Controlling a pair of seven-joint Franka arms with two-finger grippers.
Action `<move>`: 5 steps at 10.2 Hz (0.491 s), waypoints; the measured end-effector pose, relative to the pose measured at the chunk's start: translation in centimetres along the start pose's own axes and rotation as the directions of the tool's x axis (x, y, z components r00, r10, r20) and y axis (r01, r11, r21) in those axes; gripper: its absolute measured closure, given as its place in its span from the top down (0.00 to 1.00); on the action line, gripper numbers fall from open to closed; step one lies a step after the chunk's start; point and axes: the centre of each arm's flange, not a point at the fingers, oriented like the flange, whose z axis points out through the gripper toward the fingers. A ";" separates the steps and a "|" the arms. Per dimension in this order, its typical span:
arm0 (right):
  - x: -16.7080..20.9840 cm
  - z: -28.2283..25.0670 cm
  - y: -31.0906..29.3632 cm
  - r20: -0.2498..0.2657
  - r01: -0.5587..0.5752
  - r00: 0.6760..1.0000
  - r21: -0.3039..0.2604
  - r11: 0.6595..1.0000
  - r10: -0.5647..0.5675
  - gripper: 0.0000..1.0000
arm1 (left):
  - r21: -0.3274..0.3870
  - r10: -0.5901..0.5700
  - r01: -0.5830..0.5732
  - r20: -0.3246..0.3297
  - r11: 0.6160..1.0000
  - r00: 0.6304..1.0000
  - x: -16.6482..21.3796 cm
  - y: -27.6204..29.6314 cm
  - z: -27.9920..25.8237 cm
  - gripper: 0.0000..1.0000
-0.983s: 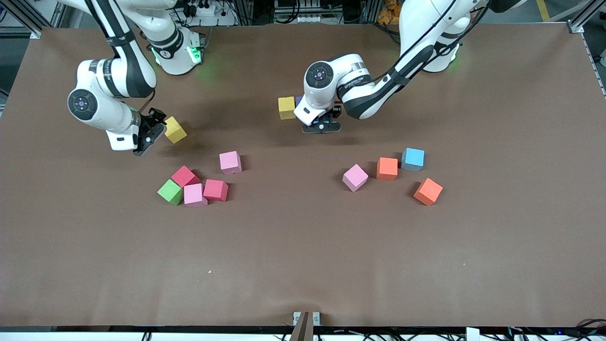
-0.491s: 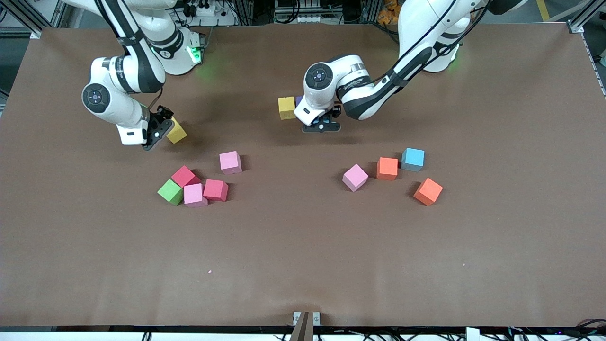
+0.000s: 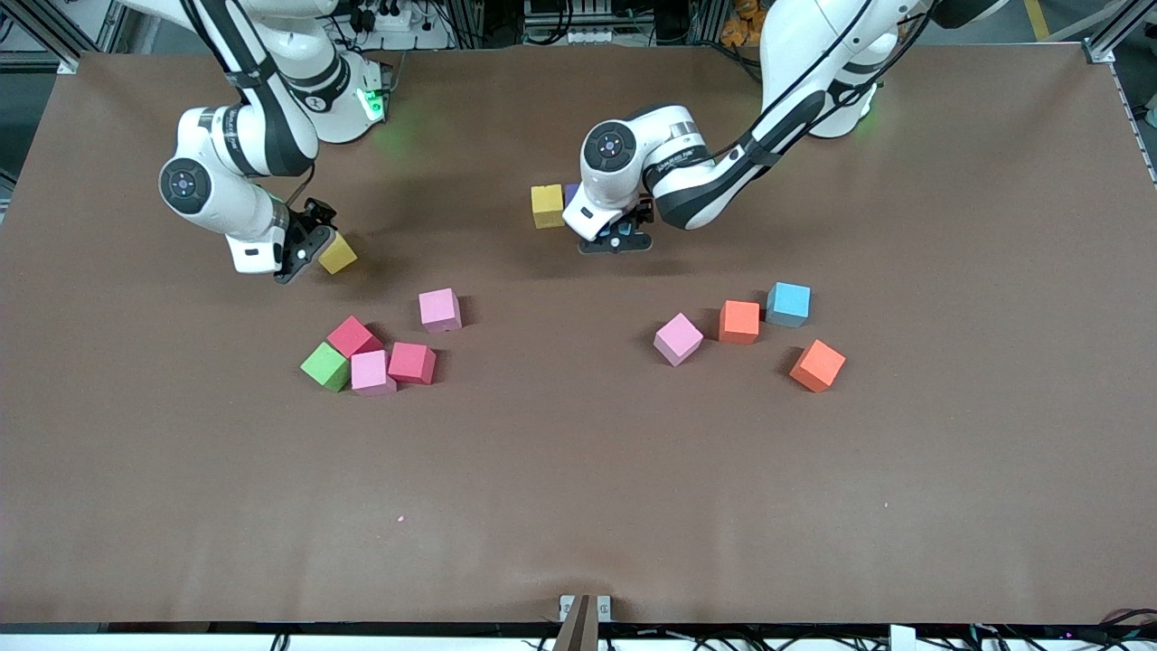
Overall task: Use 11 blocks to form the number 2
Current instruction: 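Place the cyan cube with the left gripper while the right gripper grasps yellow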
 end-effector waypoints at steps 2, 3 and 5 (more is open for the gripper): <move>-0.1 0.6 0.0 -0.016 -0.005 1.000 -0.013 1.000 0.005 1.00 | -0.009 -0.020 0.020 -0.013 1.000 1.000 0.7 0.0 -1.0 1.00; -0.2 1.1 -0.1 -0.019 -0.004 1.000 -0.015 1.000 0.004 1.00 | -0.006 -0.031 0.030 -0.029 1.000 0.999 1.3 -0.2 -2.1 1.00; 0.0 2.0 -0.1 -0.018 -0.001 1.000 -0.014 1.000 0.000 1.00 | -0.016 -0.070 0.069 -0.076 0.997 0.995 3.1 -1.3 -5.1 1.00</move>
